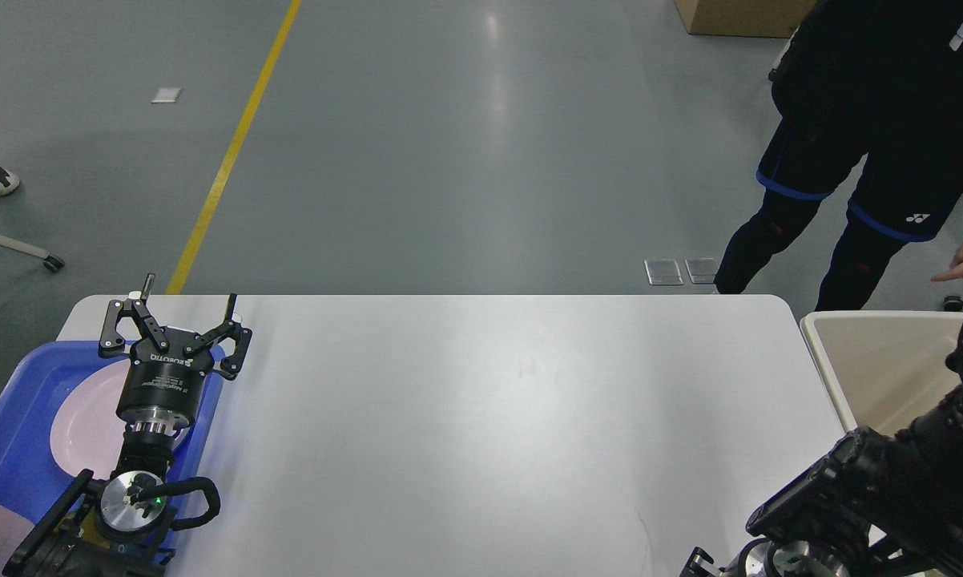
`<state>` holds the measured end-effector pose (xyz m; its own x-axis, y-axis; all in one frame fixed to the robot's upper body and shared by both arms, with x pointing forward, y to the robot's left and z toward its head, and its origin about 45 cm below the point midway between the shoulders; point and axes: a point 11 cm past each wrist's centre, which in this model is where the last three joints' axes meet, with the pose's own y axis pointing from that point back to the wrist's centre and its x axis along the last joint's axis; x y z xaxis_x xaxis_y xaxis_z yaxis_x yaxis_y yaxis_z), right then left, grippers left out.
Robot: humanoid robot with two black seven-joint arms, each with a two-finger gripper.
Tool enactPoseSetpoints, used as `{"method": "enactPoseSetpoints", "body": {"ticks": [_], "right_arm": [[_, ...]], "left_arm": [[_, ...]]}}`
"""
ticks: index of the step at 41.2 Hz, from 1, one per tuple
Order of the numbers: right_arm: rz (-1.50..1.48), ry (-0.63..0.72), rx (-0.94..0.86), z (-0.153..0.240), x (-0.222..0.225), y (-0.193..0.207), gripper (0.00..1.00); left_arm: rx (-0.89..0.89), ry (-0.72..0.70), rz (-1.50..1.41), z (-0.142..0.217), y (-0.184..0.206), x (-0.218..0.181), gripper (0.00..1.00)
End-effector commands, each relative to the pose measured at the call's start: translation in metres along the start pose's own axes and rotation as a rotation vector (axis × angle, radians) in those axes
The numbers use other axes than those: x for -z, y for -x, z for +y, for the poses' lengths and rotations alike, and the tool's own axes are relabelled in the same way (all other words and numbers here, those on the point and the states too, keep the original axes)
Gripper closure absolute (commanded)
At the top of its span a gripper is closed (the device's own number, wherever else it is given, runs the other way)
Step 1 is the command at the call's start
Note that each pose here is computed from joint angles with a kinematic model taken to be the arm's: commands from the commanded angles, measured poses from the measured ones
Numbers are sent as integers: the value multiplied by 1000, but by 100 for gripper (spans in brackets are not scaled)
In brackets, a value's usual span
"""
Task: Tidy desktop
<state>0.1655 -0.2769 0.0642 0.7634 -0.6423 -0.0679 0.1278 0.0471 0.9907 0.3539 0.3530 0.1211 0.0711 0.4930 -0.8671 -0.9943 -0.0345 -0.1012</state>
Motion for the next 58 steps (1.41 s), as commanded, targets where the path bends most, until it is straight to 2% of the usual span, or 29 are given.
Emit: {"method": "enactPoseSetpoints", "body": {"ticks": [1,3,8,28,29,38,45,49,50,51,58], "right_arm": [[-9,7,3,-4,-4,0,19],[-13,9,2,-4,-5,0,19],[-17,11,2,-7,-7,0,27],[-24,12,3,-9,-8,-1,34],[-26,11,2,-9,-7,-1,37],[-32,13,6,-10,-8,0,42],[-32,13,7,-10,-8,1,66],[-32,10,13,-10,-7,2,93],[-34,6,16,-10,-5,3,98],[-35,5,20,-11,-5,4,100],[-49,-22,30,-9,2,7,100]], "left_arm": [[0,0,0,0,0,0,4],[0,0,0,0,0,0,4],[0,0,0,0,0,0,4],[0,0,0,0,0,0,4],[0,0,0,0,0,0,4],[0,0,0,0,0,0,4],[0,0,0,0,0,0,4],[2,0,0,0,0,0,4],[2,0,0,0,0,0,4],[0,0,0,0,0,0,4],[0,0,0,0,0,0,4]]}}
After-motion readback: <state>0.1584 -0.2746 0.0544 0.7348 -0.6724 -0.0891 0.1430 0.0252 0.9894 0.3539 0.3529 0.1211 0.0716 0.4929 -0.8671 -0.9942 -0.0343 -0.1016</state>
